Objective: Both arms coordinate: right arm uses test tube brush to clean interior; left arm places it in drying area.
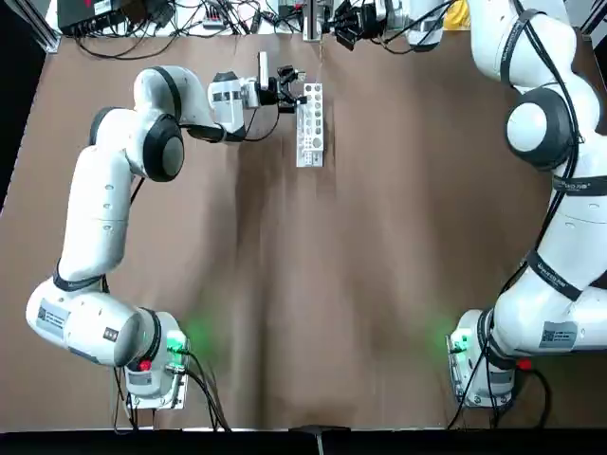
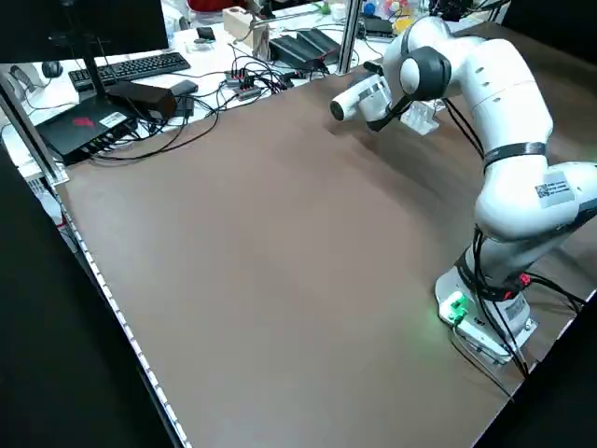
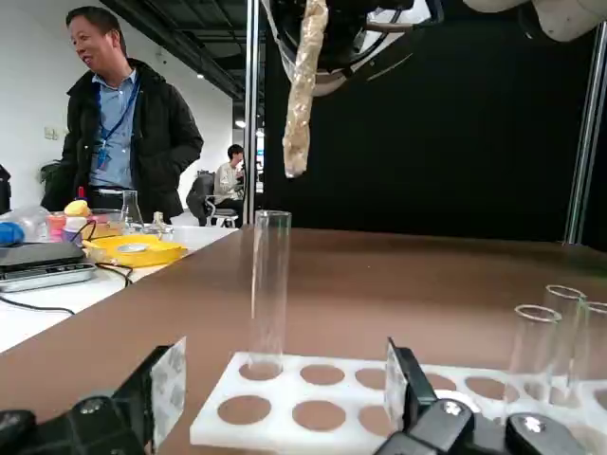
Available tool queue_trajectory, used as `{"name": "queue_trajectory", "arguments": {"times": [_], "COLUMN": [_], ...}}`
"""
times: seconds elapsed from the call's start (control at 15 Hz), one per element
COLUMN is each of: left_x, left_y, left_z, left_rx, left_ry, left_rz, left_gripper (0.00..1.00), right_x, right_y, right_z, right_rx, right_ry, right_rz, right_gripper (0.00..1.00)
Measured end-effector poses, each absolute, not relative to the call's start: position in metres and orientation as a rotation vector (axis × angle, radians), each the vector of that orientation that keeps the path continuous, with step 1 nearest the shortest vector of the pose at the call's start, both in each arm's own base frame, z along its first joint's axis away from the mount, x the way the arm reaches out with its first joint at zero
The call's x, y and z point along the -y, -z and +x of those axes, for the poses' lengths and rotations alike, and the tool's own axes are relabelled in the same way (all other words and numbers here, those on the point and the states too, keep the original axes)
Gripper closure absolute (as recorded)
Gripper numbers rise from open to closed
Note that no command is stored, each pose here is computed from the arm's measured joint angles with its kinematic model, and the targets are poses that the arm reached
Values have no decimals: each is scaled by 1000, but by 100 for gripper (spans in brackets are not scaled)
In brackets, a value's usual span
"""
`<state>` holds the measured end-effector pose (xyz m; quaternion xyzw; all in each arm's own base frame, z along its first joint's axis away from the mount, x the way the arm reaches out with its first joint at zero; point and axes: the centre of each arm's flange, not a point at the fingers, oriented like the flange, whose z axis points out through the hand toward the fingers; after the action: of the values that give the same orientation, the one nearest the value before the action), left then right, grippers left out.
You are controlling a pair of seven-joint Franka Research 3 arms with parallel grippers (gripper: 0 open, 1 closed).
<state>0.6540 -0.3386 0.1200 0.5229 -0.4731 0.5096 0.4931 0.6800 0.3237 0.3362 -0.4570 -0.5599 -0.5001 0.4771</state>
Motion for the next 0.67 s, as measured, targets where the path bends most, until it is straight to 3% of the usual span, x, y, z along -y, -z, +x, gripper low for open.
{"name": "queue_trajectory", "arguments": {"times": [0.67], "left_x": [361], "left_y": [-122], "left_z": [649], "left_rx": [1143], "left_ry": [-1239], "left_rz": [1248], "left_gripper": [1], "right_x": [-278], "right_y": [-324], "right_z": [692], "right_rx": [1310], "right_ry": [880], "right_rz": [-1398], "right_gripper": [98]}}
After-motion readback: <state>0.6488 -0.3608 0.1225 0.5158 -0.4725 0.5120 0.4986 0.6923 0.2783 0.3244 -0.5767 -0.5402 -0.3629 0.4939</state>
